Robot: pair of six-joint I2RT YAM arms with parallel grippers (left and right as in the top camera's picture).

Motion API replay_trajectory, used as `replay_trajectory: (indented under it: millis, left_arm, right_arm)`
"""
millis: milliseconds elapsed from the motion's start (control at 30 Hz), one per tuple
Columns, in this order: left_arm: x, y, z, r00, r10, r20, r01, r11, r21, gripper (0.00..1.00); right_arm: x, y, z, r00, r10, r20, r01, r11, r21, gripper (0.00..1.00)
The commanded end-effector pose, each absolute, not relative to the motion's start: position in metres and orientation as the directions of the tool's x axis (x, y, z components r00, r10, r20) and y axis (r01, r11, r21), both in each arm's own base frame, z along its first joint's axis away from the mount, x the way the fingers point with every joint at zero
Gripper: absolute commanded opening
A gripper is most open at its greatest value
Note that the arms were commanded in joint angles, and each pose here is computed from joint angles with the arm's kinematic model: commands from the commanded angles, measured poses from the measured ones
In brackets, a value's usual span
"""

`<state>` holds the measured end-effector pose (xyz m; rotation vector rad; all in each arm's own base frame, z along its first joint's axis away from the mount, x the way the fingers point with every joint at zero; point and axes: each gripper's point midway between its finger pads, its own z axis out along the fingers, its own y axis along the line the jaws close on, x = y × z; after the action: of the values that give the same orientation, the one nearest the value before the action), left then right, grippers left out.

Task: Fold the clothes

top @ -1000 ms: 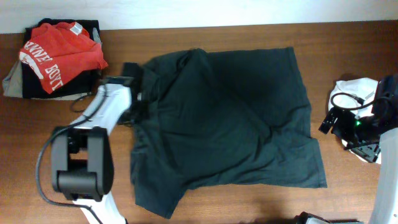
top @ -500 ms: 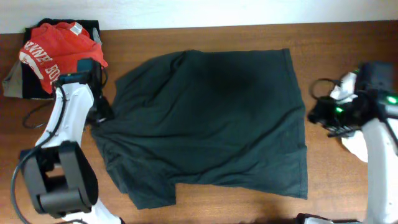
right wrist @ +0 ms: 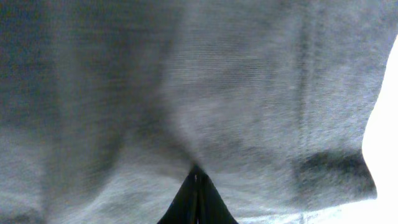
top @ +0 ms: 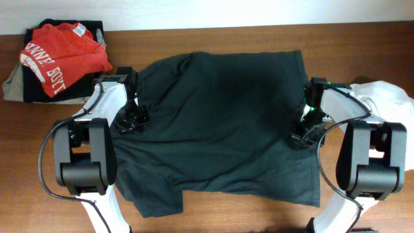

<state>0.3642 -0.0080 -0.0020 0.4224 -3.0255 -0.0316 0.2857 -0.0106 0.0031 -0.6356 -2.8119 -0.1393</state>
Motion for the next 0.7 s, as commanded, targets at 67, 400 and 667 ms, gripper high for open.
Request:
replay_trajectory:
  millis: [67, 400, 667]
  left_arm:
    - [0.361, -0.006, -0.018, -0.954, -0.277, 0.117, -0.275, 0.961, 0.035, 0.1]
    - [0.319, -0.002, 0.004, -0.911, -0.33, 0.248, -0.309, 0.944, 0.118, 0.23]
    - [0.309, -0.005, 0.098, -0.946, -0.317, 0.069, -0.313, 0.947, 0.07, 0.28]
  right_arm:
    - [0.272, -0.038, -0.013, -0.804, 0.52, 0.288, 0.555, 0.831, 0.049, 0.04]
    - [0.271, -0.13, 0.006, -0.623, 0.753, 0.209, 0.768, 0.64, -0.015, 0.04]
    - [0.294, -0.086, 0.097, -0.808, 0.575, 0.127, 0.587, 0.803, 0.106, 0.04]
